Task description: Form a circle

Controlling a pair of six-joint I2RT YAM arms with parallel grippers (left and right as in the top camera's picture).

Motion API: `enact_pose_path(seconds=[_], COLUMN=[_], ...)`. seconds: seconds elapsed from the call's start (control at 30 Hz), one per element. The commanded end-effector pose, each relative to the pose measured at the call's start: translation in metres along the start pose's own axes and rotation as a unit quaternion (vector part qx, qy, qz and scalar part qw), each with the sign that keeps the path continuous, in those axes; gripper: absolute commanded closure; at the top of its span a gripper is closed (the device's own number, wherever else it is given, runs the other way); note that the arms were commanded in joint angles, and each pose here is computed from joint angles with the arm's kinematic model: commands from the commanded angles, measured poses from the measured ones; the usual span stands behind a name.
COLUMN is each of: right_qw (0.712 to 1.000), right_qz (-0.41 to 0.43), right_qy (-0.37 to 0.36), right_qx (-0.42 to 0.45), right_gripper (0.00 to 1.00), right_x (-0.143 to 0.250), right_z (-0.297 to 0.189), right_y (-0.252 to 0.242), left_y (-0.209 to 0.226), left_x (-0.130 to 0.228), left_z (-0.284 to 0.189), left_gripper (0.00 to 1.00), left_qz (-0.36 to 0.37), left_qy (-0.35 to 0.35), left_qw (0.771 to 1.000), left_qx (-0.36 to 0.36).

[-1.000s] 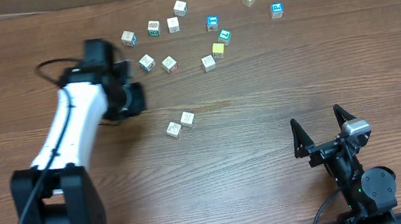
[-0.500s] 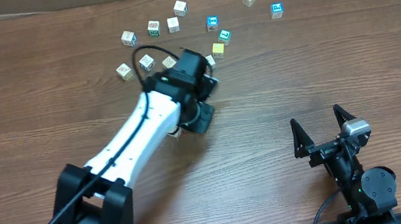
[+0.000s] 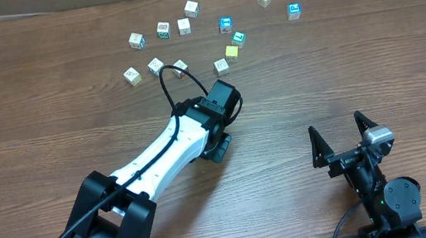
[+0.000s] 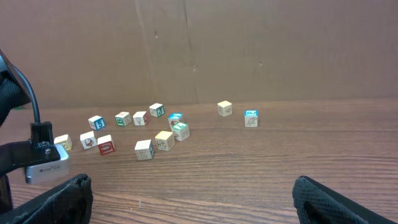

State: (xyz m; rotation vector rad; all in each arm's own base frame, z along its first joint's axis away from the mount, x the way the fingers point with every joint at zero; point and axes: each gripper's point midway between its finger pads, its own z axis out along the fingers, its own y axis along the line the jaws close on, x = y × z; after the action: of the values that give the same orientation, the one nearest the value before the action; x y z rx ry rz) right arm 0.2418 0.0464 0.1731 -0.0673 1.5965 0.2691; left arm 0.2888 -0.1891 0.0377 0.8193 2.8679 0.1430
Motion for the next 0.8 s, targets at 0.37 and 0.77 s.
enact_pose_path(seconds=[0.37,0.77], right_qw=[1.0,1.0], right_qz=[-0.002,-0.002], right_qy=[-0.001,-0.001], right_qx=[0.0,0.0], right_gripper=[0.0,0.0], right_x=[0.002,0.002], right_z=[0.0,0.0], right_y=[-0.001,-0.001], left_y=[0.02,0.019], left_x=[-0.011,-0.001], left_z=[0.001,0.014], left_gripper=[0.96,0.96], left_qz=[-0.027,-0.036], left_qy=[-0.031,-0.027], left_qw=[0.998,0.998], left_qx=[-0.048,-0.047])
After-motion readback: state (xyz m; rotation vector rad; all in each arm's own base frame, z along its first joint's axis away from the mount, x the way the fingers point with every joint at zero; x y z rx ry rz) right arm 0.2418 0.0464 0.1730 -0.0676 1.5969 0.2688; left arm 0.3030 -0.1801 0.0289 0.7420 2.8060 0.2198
